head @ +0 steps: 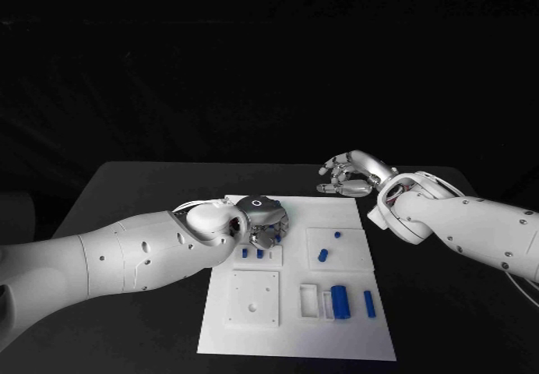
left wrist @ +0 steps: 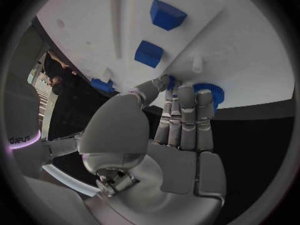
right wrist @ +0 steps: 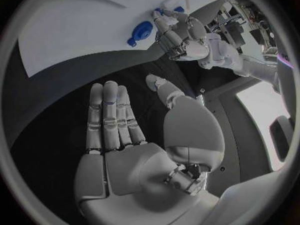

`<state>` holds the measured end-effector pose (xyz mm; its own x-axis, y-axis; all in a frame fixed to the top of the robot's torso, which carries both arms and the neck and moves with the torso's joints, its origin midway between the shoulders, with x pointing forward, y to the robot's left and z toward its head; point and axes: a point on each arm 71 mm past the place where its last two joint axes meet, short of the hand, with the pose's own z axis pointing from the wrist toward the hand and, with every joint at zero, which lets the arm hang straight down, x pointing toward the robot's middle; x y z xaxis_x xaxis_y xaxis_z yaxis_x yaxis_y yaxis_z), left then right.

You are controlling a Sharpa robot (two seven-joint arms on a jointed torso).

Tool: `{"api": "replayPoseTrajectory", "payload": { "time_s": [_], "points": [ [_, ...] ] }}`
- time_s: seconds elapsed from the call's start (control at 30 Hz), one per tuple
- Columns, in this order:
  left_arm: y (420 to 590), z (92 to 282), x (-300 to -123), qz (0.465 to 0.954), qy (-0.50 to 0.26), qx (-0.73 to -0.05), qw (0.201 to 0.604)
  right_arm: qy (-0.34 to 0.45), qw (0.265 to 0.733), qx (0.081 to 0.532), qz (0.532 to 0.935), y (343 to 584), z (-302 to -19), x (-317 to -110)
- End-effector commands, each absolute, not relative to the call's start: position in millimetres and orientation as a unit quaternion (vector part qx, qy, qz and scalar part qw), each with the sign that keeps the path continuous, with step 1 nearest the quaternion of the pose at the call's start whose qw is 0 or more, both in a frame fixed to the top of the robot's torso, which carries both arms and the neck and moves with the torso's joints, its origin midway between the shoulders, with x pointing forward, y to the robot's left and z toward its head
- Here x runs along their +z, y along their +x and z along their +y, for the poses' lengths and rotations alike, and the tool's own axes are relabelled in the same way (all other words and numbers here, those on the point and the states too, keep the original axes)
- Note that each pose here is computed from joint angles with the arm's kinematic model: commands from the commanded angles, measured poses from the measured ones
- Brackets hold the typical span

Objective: Assemble the parts on the task board

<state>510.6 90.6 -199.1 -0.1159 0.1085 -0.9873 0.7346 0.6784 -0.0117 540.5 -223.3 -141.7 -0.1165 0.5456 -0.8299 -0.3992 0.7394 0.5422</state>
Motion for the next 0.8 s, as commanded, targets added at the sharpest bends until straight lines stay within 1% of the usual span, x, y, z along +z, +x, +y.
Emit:
{"api": "replayPoseTrajectory", "payload": {
  "time_s": [0.03,0.37,0.53,0.7,0.8],
  "points": [
    [510.5,96.7,-208.1,0.707,0.296,-0.246,0.593,0.050,0.659,0.360,0.658,540,-222,-142],
    [511.9,102.1,-203.7,0.697,0.268,-0.260,0.613,0.051,0.660,0.360,0.658,540,-223,-142],
    [510.5,108.7,-200.3,0.687,0.249,-0.274,0.625,0.051,0.660,0.360,0.658,540,-223,-142],
    [508.6,114.4,-196.0,0.684,0.230,-0.288,0.629,0.051,0.660,0.359,0.658,540,-223,-142],
    [506.0,118.2,-194.8,0.691,0.217,-0.296,0.623,0.051,0.660,0.359,0.658,540,-223,-143]
  ]
}}
